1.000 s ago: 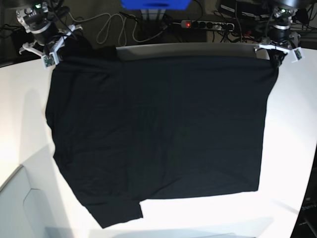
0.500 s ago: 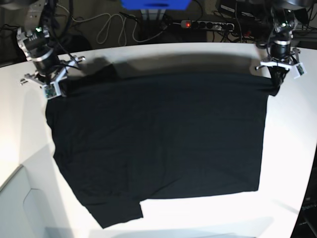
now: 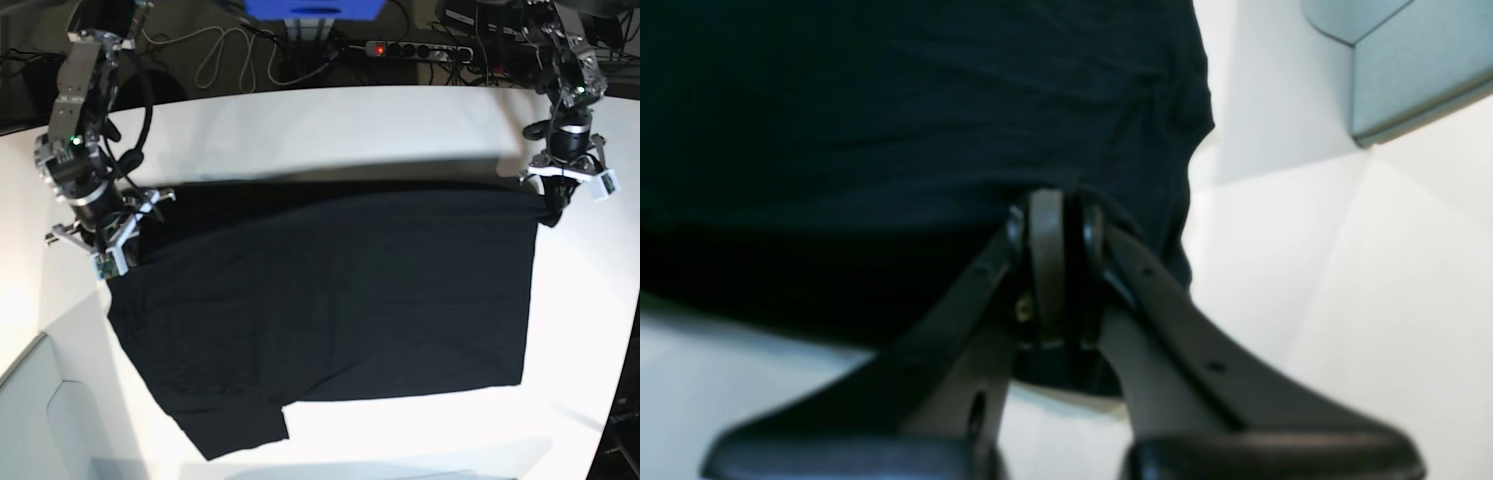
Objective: Fold the T-shirt properly
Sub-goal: 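Lift the shoulder edge with both grippers and pull it toward the robot, then hold the shoulder edge raised with both grippers, spreading it taut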
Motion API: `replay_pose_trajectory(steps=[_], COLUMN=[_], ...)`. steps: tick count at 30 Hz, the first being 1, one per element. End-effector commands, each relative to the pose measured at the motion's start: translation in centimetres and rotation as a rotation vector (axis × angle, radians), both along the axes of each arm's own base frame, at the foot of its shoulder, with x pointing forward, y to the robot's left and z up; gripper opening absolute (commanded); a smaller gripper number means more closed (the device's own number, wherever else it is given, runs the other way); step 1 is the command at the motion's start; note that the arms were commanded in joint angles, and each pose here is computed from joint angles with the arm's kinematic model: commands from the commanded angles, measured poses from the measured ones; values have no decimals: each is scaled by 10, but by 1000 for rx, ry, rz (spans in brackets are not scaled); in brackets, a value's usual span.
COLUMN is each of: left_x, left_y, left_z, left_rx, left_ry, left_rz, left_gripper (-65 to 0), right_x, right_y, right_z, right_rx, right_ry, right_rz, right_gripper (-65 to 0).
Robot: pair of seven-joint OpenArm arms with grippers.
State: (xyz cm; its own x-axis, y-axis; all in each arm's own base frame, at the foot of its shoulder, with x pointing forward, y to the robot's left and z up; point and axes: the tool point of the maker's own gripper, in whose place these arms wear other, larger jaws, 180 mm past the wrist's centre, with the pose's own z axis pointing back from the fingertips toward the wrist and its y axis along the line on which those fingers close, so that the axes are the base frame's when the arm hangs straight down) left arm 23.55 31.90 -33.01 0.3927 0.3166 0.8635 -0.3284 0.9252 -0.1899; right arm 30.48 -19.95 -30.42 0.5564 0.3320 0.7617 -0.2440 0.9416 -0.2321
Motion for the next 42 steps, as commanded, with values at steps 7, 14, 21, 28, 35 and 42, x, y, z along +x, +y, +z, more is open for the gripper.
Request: replay_pose_trajectory(steps=[7, 14, 21, 28, 35, 42], left_x=[10, 16, 21, 32, 45, 55], left_y=[11, 10, 11, 11, 18, 25], left_z=[5, 10, 13, 22, 19, 18], left_rx=[11, 12, 11, 10, -9, -18], left_ry=[-36, -54, -68, -101, -115, -121], left_rz=[18, 15, 17, 18, 40, 53], left_gripper=[-650, -650, -650, -650, -650, -650], right_x=[26, 45, 57, 61, 58, 57], right_y=[-11, 11, 13, 8, 0, -2], right_z=[14, 28, 14, 2, 0, 2], right_rx=[-9, -4, 18, 31, 7, 3], right_ry=[-60, -100, -62, -27, -18, -21], right_rz=[-1, 65, 67, 52, 49, 47], right_gripper=[-649, -649, -649, -649, -649, -649])
